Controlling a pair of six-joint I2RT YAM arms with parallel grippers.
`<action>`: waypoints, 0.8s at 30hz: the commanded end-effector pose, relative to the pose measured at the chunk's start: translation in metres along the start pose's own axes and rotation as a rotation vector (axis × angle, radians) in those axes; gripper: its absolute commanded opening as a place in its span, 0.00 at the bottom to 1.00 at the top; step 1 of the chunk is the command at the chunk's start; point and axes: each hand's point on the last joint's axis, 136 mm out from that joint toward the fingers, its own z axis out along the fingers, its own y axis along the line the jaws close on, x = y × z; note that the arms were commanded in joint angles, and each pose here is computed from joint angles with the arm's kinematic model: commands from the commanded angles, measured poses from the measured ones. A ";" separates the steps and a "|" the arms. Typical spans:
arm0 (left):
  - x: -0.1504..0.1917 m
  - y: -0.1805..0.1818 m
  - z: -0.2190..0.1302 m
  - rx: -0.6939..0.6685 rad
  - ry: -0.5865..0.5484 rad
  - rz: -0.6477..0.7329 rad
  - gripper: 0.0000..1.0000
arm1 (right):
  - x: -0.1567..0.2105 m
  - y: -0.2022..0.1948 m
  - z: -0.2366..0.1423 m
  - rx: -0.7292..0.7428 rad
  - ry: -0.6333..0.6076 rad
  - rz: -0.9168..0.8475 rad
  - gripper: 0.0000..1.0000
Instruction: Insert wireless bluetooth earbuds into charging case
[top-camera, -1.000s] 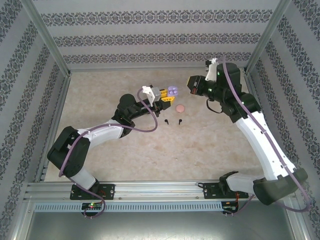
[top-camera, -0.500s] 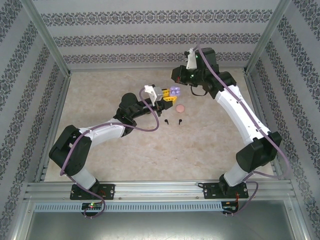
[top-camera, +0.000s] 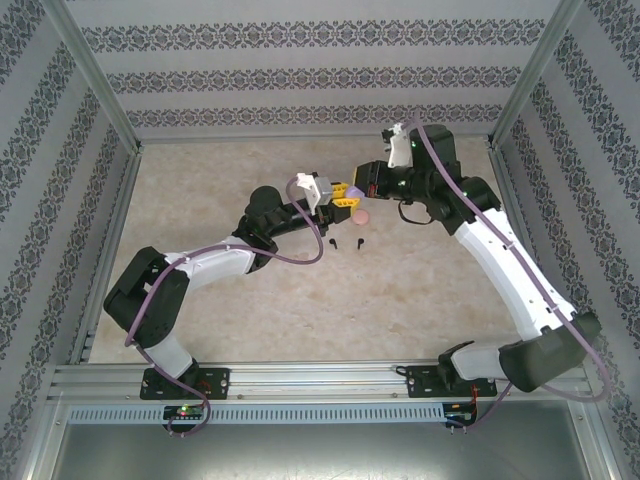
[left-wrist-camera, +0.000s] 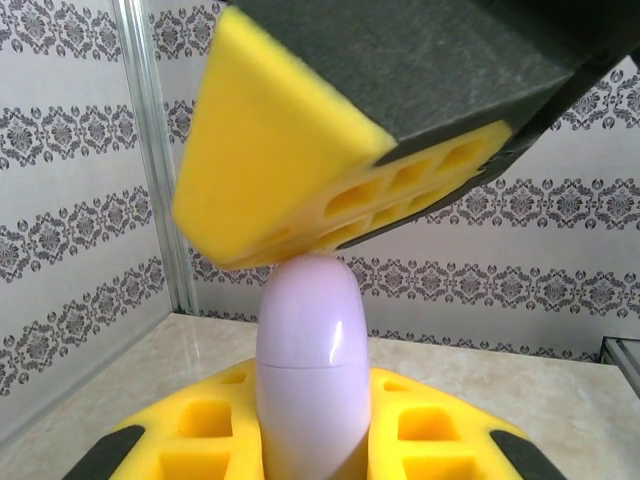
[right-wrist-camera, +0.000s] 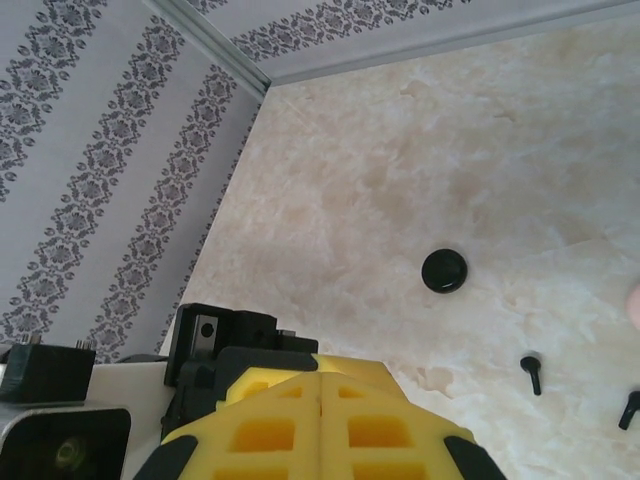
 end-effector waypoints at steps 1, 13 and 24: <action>-0.017 0.016 0.005 -0.062 -0.035 0.013 0.00 | -0.002 -0.018 -0.009 0.075 -0.048 0.046 0.00; 0.099 0.103 0.001 -0.399 0.292 -0.528 0.00 | 0.016 -0.100 -0.032 0.281 -0.173 0.199 0.25; 0.217 0.107 0.000 -0.430 0.572 -1.004 0.00 | 0.055 -0.129 -0.008 0.320 -0.102 0.259 0.38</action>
